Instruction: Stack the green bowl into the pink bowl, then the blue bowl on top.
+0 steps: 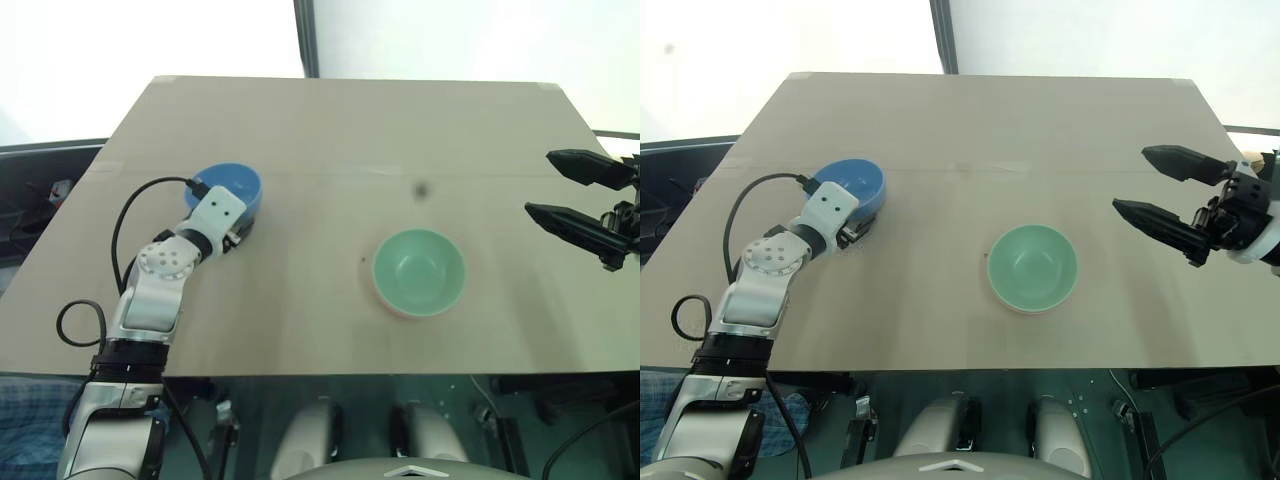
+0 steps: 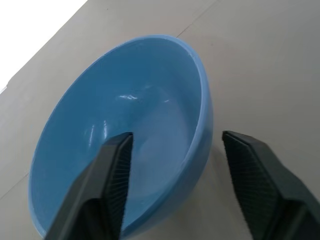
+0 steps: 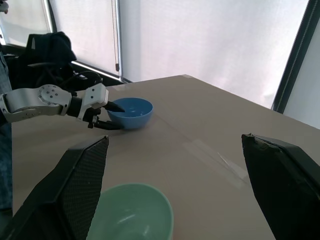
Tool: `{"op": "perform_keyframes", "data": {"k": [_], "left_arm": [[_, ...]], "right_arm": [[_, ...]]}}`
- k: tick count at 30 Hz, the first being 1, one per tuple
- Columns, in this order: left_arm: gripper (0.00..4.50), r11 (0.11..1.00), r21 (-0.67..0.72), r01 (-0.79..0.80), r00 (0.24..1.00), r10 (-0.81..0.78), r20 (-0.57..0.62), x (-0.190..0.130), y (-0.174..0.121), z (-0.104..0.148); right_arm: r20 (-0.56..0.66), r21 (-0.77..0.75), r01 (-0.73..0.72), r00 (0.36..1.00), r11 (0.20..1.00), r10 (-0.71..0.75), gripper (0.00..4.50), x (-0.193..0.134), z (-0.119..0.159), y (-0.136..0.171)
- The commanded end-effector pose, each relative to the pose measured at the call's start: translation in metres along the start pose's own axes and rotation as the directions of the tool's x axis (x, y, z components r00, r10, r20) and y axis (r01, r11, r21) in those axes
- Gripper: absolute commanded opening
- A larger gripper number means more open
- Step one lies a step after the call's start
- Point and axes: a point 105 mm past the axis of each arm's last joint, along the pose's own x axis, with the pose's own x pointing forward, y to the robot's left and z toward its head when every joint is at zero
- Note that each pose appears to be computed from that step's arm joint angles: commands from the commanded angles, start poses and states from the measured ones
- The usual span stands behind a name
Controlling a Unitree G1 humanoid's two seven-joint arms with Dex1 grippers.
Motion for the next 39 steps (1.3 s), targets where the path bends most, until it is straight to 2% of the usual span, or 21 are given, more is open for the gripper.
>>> {"op": "perform_keyframes", "data": {"k": [1, 4, 9, 13, 15, 17, 19, 23, 28, 30, 33, 39], "left_arm": [[1.32, 1.000, 0.014, -0.021, 1.000, 0.021, 0.011, -0.002, 0.010, 0.005], [0.09, 1.000, 0.017, -0.019, 1.000, 0.019, 0.009, 0.000, 0.010, 0.004], [0.09, 1.000, 0.007, -0.003, 0.999, 0.003, 0.048, 0.004, 0.009, 0.013], [0.09, 0.991, 0.010, 0.130, 0.965, -0.129, 0.229, 0.012, -0.009, 0.054], [0.09, 0.968, 0.079, 0.240, 0.903, -0.252, 0.348, 0.010, -0.028, 0.084], [0.09, 0.893, 0.219, 0.392, 0.763, -0.449, 0.464, -0.004, -0.059, 0.117], [0.09, 0.786, 0.342, 0.515, 0.609, -0.616, 0.499, -0.022, -0.089, 0.135], [0.09, 0.599, 0.533, 0.598, 0.375, -0.796, 0.475, -0.050, -0.127, 0.149], [0.09, 0.338, 0.738, 0.584, 0.096, -0.931, 0.351, -0.084, -0.156, 0.151], [0.09, 0.287, 0.772, 0.566, 0.052, -0.948, 0.315, -0.089, -0.160, 0.149], [0.09, 0.232, 0.823, 0.518, 0.034, -0.967, 0.251, -0.088, -0.164, 0.144], [0.09, 0.235, 0.888, 0.396, 0.061, -0.971, 0.230, -0.073, -0.169, 0.151]], "right_arm": [[0.013, -0.043, -0.002, 1.000, 0.999, 0.002, 4.50, -0.001, 0.008, 0.002], [0.012, -0.045, 0.002, 1.000, 0.999, -0.001, 4.50, -0.002, 0.008, 0.003], [0.013, -0.052, 0.010, 1.000, 0.999, -0.009, 4.50, -0.004, 0.009, 0.002], [0.013, -0.054, 0.011, 1.000, 0.998, -0.011, 4.50, -0.004, 0.010, 0.002], [0.014, -0.054, 0.011, 1.000, 0.998, -0.010, 4.50, -0.004, 0.010, 0.001], [0.016, -0.054, 0.007, 1.000, 0.999, -0.006, 4.50, -0.004, 0.010, 0.002], [0.017, -0.055, 0.006, 1.000, 0.998, -0.005, 4.50, -0.003, 0.010, 0.003], [0.011, -0.060, 0.015, 1.000, 0.998, -0.014, 4.50, -0.005, 0.009, 0.004], [-0.001, -0.063, 0.029, 1.000, 0.998, -0.029, 4.50, -0.007, 0.006, 0.008], [-0.002, -0.063, 0.035, 0.999, 0.997, -0.035, 4.50, -0.008, 0.006, 0.009], [-0.006, -0.063, 0.045, 0.999, 0.997, -0.045, 4.50, -0.009, 0.006, 0.011], [-0.010, -0.062, 0.063, 0.998, 0.996, -0.063, 4.50, -0.011, 0.005, 0.014]]}}
